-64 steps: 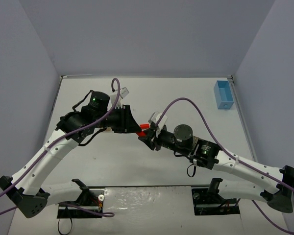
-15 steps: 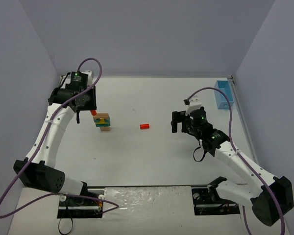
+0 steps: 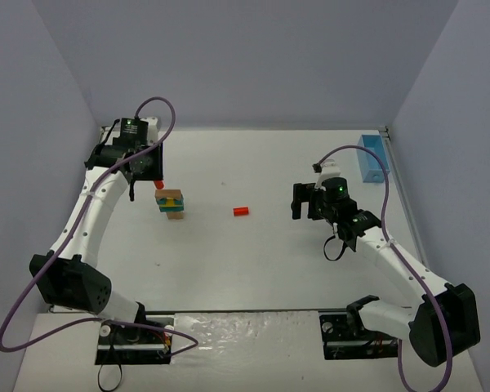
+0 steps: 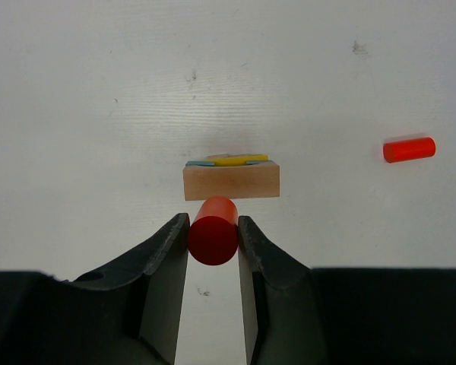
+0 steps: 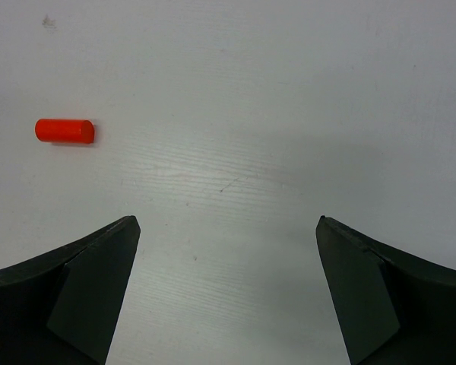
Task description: Build the wood block tower
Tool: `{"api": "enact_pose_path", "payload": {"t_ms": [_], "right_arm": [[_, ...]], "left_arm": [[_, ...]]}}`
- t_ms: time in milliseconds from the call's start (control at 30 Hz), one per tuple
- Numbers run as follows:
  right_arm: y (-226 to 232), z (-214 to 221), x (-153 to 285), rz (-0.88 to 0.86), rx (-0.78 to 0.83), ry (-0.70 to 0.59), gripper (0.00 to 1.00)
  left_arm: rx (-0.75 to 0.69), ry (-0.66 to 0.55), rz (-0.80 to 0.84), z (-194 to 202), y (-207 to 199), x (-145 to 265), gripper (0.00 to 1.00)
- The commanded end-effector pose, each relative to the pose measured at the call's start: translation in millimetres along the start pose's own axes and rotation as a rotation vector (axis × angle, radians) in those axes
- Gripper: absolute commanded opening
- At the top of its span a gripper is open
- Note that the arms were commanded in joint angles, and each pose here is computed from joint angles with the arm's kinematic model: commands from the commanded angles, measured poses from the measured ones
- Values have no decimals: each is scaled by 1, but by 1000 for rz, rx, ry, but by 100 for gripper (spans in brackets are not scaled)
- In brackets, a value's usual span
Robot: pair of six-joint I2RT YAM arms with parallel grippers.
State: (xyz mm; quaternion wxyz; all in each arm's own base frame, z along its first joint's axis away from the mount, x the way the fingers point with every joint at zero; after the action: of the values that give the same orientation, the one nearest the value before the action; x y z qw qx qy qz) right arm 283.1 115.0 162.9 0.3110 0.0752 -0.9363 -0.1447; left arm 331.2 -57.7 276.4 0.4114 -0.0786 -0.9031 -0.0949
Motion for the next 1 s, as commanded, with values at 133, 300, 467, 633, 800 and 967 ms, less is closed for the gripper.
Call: {"api": "enact_pose_path", "payload": {"t_ms": [133,300,467,633,800,967], "right_arm": [[3,-6,-5,-30,-10,-13,100],[3,-6,-5,-32,-9,-9,100],[3,-4,-6,-36,-7,-1,100],[3,-5,-6,-39,-7,-1,100],[3,-3,-7,-42,-7,7,100],[3,-3,-7,-43,-5,9,100]], "left_arm": [[-19,-54,-10,-4,4,-3,0],[-25,-48,-12,1,4,-9,0],[-32,-50,-10,1,4,-11,0],[-22,-52,-5,0,6,-14,0],[-15,-45,1,2,8,-18,0],[-9,-34,15,5,8,-22,0]]}}
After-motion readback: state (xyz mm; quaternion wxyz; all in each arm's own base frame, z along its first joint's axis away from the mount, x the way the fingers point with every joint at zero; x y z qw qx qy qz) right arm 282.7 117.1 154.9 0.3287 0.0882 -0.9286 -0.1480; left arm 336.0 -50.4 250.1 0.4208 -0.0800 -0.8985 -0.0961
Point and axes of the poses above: each gripper's point midway between its finger pads, its own x axis back along the fingers, its own y axis along the line the jaws close on, z = x × y, the point moved 4 cm from there along x, back along the fingers, and after that the axes turned 14 degrees about -x, right-handed, at the moved point
